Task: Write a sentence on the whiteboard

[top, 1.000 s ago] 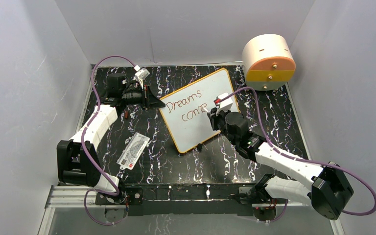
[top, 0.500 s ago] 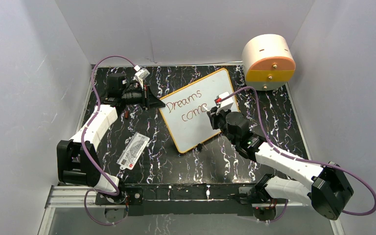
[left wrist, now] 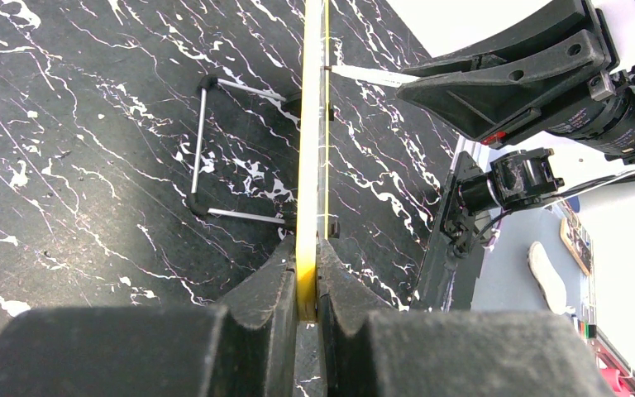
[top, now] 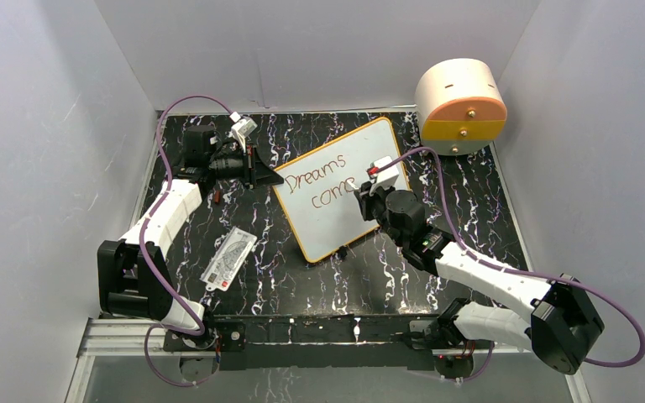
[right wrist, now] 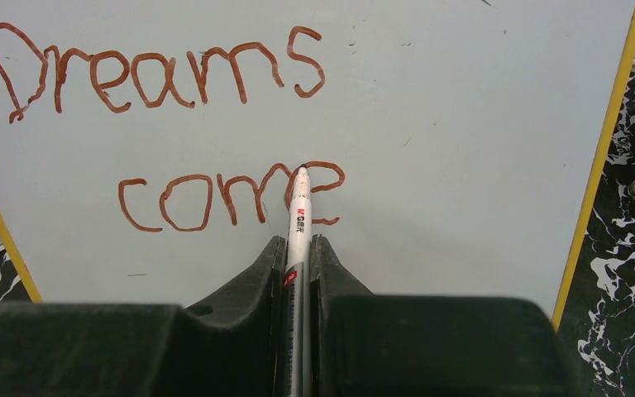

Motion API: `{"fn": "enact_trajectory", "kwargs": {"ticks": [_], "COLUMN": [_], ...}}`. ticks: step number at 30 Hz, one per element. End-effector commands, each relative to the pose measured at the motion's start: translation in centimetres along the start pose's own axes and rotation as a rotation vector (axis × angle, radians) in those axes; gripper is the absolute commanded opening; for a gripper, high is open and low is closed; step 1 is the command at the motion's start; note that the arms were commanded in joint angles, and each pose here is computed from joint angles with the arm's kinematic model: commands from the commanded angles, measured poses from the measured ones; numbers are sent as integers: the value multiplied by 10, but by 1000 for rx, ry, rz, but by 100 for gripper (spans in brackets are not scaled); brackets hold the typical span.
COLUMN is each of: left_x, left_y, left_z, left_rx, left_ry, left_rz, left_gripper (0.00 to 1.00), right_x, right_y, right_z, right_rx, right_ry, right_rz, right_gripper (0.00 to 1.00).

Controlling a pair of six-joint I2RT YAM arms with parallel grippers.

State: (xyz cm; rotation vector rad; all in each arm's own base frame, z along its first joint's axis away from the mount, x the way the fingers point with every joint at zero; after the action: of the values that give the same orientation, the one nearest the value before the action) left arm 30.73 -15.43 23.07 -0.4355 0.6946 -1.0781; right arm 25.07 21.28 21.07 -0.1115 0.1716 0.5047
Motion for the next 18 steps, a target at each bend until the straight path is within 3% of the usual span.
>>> {"fn": "enact_trajectory", "kwargs": {"ticks": [1,18], "left_x": [11,11], "left_y": [20,20], "left_z": [-35,-35], "left_rx": [-66,-64], "left_ry": [110,111], "left_rz": [91,95], "left_gripper": [0,0], "right_x": [2,-4], "right_y": [-2,-1], "right_z": [26,9], "right_rx": [36,23], "right_ry": [-76,-16], "right_rz": [-11,9], "right_gripper": [0,0]}}
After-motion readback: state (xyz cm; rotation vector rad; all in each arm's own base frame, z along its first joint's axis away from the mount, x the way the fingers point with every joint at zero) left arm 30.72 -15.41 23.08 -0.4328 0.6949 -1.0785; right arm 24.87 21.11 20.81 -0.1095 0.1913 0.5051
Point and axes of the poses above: each gripper's point midway between its finger pads, its own x axis out along the fingers, its own y axis along the line the jaws close on, z = x × y, the point moved 5 cm from there along -x, back along the fingers, and after that the axes turned 5 degrees about -x, right-handed, at the moved point
